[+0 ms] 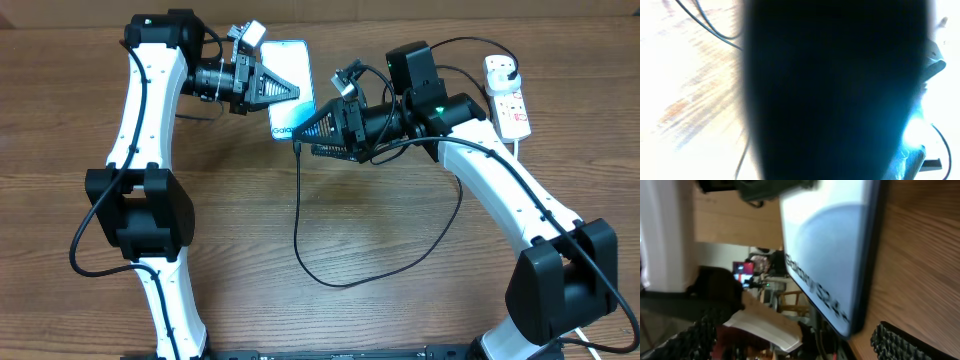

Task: Plug charger to phone and switch on socket
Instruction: 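Tilt the phone with the left gripper while the right holds the plug, then open the right gripper off the plug and lower the phone with the left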

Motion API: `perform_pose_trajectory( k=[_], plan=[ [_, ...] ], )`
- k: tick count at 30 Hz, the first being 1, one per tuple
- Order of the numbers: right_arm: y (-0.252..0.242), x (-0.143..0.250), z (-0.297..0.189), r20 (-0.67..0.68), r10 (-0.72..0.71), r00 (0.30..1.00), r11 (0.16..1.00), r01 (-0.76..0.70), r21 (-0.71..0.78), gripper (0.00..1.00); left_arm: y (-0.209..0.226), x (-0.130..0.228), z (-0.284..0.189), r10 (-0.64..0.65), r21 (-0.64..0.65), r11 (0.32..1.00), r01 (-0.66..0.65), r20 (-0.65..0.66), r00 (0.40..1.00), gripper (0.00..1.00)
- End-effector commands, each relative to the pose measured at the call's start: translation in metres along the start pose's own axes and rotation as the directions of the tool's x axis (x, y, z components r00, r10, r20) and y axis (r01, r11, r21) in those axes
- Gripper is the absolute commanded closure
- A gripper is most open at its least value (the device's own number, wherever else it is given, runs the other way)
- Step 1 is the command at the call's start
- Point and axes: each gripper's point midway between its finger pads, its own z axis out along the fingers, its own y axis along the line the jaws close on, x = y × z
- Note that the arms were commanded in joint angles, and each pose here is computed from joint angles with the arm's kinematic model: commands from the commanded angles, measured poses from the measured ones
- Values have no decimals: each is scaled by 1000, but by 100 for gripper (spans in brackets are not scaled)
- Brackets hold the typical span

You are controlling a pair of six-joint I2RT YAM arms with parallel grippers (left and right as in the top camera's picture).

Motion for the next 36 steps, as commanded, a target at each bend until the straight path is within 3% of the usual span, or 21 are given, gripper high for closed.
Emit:
perform_pose_trajectory(
  k=[1,11,18,22,27,33,36],
  plan=[
    [-11,-11,-4,49,-33,998,996,28,90,0,-1,-5,-5,13,-50,999,-12,18,1000,96],
    [-45,-8,-10,94,50,994,962,-73,262,0,12,-13,-6,-3,-119,993,6,30,1000,96],
    [-46,3,-10,56,66,996,962,-79,260,39,8,-13,-4,-6,-94,996,9,32,999,96],
    [-41,11,-8,19,75,997,971,-78,228,48,1,-14,-4,-24,-55,998,26,38,999,96],
    [-53,11,-14,43,95,995,952,-103,288,49,10,-14,-5,-33,-103,994,36,37,999,96],
    [-79,10,-37,104,156,982,903,-185,389,48,51,-15,-5,-92,-353,930,102,45,995,96],
    [-86,9,-51,132,196,972,889,-233,393,48,57,-20,-2,-89,-397,912,106,61,994,96]
  ],
)
